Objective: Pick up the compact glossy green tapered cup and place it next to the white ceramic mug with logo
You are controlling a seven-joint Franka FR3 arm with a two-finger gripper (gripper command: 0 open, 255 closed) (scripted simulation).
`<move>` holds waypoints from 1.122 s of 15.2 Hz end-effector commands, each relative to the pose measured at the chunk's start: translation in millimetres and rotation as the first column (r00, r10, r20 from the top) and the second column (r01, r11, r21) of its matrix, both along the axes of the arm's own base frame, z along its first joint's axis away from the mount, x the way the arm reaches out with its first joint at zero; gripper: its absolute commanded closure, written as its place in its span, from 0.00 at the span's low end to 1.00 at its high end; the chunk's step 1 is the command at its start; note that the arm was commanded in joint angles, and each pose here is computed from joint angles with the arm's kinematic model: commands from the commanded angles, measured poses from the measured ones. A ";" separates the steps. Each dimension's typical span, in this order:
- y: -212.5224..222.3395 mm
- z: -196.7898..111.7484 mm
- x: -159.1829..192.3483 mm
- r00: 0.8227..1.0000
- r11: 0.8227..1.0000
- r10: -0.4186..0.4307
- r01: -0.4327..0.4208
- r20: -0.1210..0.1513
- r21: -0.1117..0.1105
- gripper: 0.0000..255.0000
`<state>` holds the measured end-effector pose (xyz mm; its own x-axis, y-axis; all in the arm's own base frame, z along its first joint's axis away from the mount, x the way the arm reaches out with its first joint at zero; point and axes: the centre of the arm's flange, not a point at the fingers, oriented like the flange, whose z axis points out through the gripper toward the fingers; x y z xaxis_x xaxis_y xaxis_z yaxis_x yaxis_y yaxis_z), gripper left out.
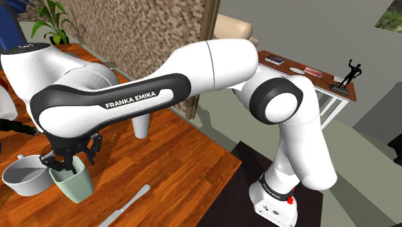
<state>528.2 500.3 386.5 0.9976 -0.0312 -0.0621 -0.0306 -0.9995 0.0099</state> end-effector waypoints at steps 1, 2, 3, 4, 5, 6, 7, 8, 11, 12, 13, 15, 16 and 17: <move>0.0 0.1 0.0 1.000 1.000 0.000 0.000 0.000 0.000 0.00; 0.0 0.2 0.0 1.000 1.000 0.000 0.000 0.000 0.000 0.00; 0.0 0.1 0.0 1.000 1.000 0.000 0.000 0.000 0.000 0.00; 0.0 0.1 0.0 1.000 1.000 0.000 0.000 0.000 0.000 0.00; 0.0 0.1 0.0 1.000 1.000 0.000 0.000 0.000 0.000 0.00; 0.1 13.3 0.8 1.000 1.000 0.000 0.000 0.000 0.000 0.00; 0.2 26.5 1.6 1.000 1.000 0.000 0.000 0.000 0.000 0.00; 0.3 39.7 2.5 1.000 1.000 0.000 0.000 0.000 0.000 0.00; 0.4 50.1 3.1 1.000 1.000 0.000 0.000 0.000 0.000 0.00; 0.4 50.1 3.1 1.000 1.000 0.000 0.000 0.000 0.000 0.00; 0.4 50.1 3.1 1.000 1.000 0.000 0.000 0.000 0.000 0.00; 0.4 50.1 3.1 1.000 1.000 0.000 0.000 0.000 0.000 0.00; 0.4 50.1 3.1 1.000 1.000 0.000 0.000 0.000 0.000 0.00; 0.4 50.1 3.1 1.000 1.000 0.000 0.000 0.000 0.000 0.00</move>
